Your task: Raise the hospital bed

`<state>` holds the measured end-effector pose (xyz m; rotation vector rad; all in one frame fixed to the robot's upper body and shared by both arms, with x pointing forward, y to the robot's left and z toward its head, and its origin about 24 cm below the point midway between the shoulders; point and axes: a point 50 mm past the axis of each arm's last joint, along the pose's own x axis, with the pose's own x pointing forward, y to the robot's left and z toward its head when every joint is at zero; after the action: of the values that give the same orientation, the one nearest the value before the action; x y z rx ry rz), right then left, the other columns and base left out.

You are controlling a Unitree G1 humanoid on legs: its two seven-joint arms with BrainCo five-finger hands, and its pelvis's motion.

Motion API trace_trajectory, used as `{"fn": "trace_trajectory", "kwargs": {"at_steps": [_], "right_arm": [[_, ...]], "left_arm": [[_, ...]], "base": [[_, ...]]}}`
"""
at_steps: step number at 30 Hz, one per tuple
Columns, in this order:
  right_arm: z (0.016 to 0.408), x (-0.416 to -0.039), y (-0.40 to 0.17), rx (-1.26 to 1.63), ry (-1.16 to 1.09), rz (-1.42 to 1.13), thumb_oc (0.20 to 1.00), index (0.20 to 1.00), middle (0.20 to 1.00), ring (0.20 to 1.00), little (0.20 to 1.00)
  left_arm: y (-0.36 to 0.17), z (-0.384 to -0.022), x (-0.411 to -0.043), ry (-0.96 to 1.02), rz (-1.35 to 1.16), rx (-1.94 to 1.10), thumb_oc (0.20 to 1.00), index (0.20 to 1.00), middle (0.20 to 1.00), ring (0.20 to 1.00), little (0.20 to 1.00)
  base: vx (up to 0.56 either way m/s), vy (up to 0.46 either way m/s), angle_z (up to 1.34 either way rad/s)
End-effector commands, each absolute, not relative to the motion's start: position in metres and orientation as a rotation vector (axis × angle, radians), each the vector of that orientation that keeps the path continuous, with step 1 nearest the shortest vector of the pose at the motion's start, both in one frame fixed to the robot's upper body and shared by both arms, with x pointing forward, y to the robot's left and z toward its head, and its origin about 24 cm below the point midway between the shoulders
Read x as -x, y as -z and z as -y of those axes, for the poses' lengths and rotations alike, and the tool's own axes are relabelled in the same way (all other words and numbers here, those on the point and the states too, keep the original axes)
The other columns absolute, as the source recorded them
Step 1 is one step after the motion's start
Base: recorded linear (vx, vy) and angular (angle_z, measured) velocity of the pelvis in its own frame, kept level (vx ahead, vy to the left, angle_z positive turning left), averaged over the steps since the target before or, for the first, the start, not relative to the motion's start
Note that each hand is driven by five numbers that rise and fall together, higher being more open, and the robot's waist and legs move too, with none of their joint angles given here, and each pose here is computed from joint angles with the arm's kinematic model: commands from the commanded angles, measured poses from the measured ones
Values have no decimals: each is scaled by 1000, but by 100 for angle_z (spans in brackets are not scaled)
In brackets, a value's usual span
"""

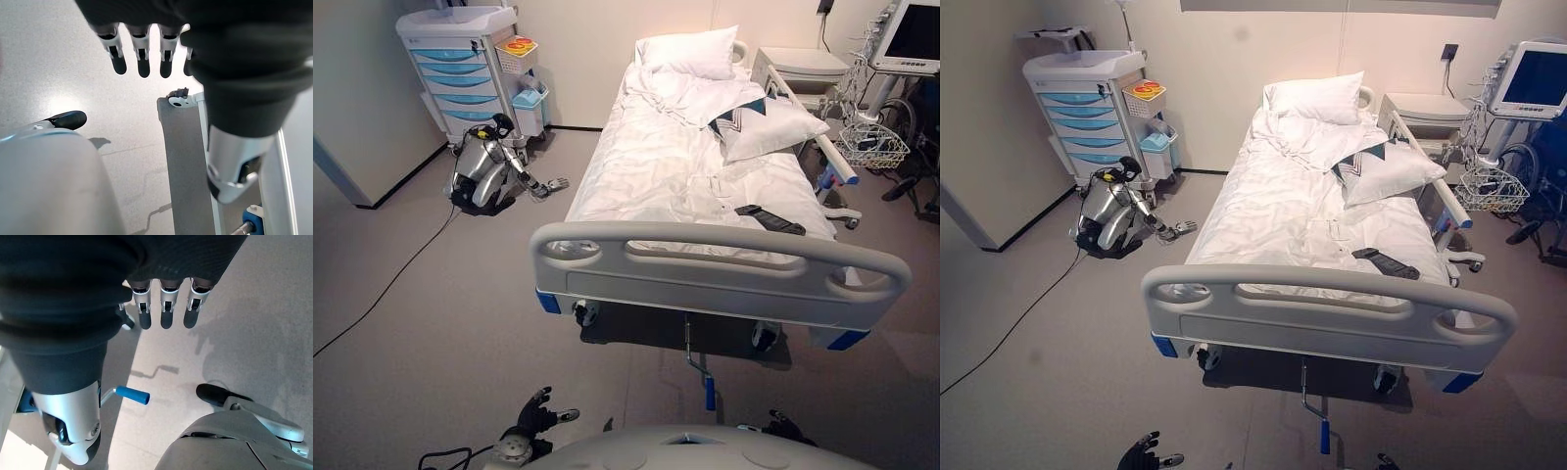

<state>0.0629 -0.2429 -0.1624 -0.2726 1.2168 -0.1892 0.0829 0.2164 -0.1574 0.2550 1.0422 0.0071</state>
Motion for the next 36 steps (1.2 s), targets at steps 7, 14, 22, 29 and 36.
{"fn": "trace_trajectory", "kwargs": {"at_steps": [7,14,22,29,36], "right_arm": [[244,-99,157,242,220,-1149,1000,1000,1000,1000,1000],[245,-120,150,215,244,-1068,1000,1000,1000,1000,1000],[249,-187,118,248,230,-841,1000,1000,1000,1000,1000],[240,-250,78,265,208,-625,1000,1000,1000,1000,1000],[241,-279,55,242,255,-544,1000,1000,1000,1000,1000]], "left_arm": [[150,-220,-115,-66,-961,-218,1000,1000,1000,1000,1000],[137,-222,-141,-117,-837,-157,1000,1000,1000,1000,1000],[64,-199,-222,51,-382,-145,1000,1000,1000,1000,1000],[-13,-177,-272,211,-32,-230,1000,1000,1000,1000,1000],[-81,-143,-291,353,250,-241,1000,1000,1000,1000,1000]], "base": [[0,0,0],[-15,-8,0],[-139,-9,0],[-138,-14,-13],[-50,-21,-2]]}}
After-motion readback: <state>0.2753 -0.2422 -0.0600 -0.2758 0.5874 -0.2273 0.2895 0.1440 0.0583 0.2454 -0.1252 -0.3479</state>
